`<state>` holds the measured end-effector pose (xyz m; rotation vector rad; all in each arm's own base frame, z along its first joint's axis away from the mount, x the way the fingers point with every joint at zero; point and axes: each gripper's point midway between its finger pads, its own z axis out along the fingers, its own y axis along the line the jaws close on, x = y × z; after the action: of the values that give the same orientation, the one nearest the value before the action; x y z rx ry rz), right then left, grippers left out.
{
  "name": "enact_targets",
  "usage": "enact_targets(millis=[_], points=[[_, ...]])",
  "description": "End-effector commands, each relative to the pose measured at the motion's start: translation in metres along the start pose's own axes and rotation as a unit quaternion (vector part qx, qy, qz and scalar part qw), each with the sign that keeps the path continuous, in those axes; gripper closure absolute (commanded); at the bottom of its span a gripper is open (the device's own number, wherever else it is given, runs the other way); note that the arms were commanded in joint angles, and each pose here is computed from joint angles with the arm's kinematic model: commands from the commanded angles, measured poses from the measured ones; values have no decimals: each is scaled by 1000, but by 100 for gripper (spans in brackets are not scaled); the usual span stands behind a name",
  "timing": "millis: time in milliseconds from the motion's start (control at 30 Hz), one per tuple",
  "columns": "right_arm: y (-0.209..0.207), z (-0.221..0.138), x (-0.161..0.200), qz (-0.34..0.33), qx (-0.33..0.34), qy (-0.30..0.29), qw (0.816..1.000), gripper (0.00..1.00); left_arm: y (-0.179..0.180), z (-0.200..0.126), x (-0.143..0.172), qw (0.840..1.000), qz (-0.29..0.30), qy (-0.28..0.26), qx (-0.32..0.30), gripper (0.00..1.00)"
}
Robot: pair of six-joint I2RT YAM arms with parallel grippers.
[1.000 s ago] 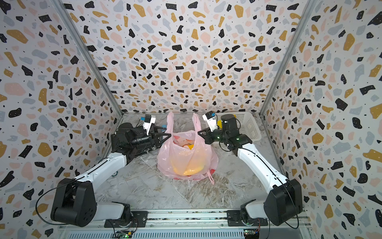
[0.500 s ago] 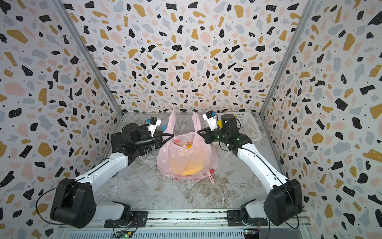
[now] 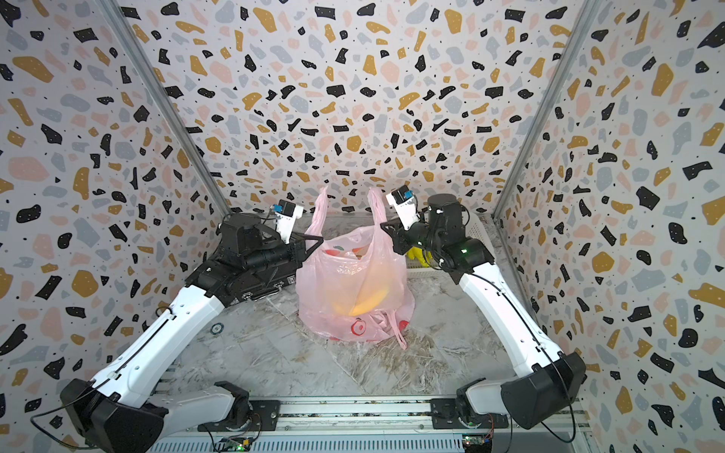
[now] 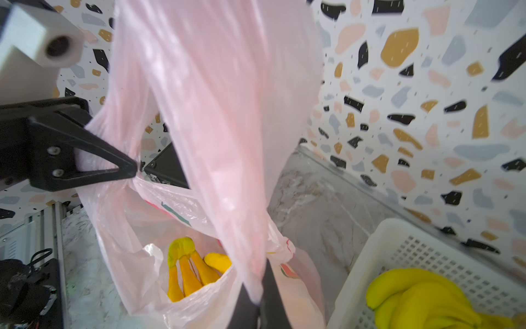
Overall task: Place the banana into a plastic bag & tie a knot
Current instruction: Adjust the plastic bag.
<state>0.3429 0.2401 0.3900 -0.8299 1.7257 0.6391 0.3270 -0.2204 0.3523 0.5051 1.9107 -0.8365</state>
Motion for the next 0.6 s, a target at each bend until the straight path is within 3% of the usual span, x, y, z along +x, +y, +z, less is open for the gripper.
enact_targets(millis=[0, 133, 300, 567], points=[[3, -8, -1, -70, 3, 19, 997, 100, 11, 3, 11, 999, 0, 38, -31, 100], [22, 1, 43, -89, -54, 51, 993, 100, 15, 20, 43, 996, -9, 90, -15, 100], [51, 18, 91, -73, -112, 48, 990, 100, 12, 39, 84, 989, -8, 145, 18, 100], [83, 28, 121, -66, -188, 85, 976, 100, -10, 31, 110, 974, 43, 197, 99, 100]])
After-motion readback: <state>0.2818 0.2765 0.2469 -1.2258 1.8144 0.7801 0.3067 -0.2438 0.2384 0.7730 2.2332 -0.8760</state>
